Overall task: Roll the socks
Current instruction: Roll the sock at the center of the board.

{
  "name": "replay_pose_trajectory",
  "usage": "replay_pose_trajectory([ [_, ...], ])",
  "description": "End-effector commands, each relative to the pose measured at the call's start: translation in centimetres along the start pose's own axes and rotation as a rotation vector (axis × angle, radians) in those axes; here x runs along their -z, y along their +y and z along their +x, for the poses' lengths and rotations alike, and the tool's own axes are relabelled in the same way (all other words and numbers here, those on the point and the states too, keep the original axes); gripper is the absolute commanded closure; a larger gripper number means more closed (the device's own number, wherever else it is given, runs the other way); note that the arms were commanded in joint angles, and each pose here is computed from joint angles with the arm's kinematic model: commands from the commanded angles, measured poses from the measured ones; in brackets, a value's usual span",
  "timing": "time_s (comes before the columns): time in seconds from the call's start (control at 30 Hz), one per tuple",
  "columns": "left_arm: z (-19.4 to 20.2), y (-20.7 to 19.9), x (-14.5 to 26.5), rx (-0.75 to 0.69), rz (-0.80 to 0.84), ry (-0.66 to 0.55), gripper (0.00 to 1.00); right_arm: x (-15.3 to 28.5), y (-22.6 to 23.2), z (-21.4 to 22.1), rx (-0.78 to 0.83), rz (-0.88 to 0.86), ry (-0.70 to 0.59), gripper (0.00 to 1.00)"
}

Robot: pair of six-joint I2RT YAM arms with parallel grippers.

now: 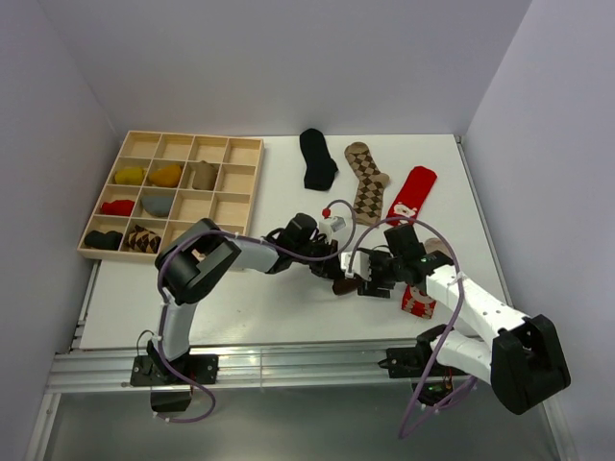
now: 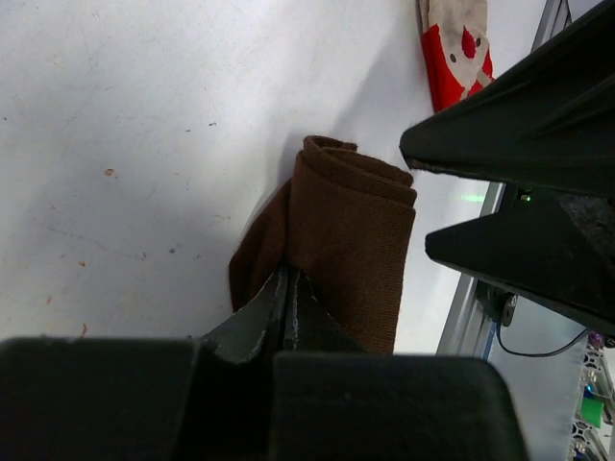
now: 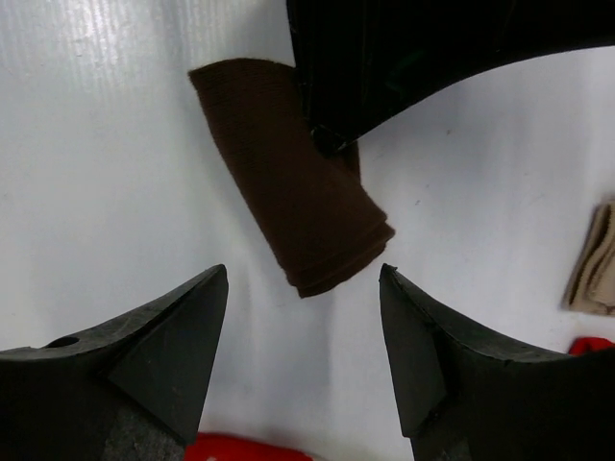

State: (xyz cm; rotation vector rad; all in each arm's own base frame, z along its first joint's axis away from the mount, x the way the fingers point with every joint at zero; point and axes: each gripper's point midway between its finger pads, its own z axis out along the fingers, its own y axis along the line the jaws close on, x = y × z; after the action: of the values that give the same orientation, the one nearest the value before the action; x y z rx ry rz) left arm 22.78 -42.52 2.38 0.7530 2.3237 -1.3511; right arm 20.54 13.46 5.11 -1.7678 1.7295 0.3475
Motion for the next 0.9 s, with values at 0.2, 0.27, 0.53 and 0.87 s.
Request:
replay_pose_trajectory([
  [0.2,7.5,4.7,0.4,0.157,-0.143,0.217,0.99,-1.8,-1.3,-0.6,0.064,0.029,0.015,0.28],
  [0.27,7.6,4.7,0.4,0.166,-0.135,0.221,1.0,-2.2,-1.1,-0.5,0.072,0.021,0.026,0.28],
  [0.53,7.5,4.3,0.3,0.192,-0.09,0.232,1.0,-3.8,-1.0,-0.1,0.079,-0.019,0.068,0.33],
  [0.87,6.7,3.2,0.4,0.233,-0.012,0.228,1.0,-4.7,-1.5,0.7,0.033,-0.084,0.16,0.83],
])
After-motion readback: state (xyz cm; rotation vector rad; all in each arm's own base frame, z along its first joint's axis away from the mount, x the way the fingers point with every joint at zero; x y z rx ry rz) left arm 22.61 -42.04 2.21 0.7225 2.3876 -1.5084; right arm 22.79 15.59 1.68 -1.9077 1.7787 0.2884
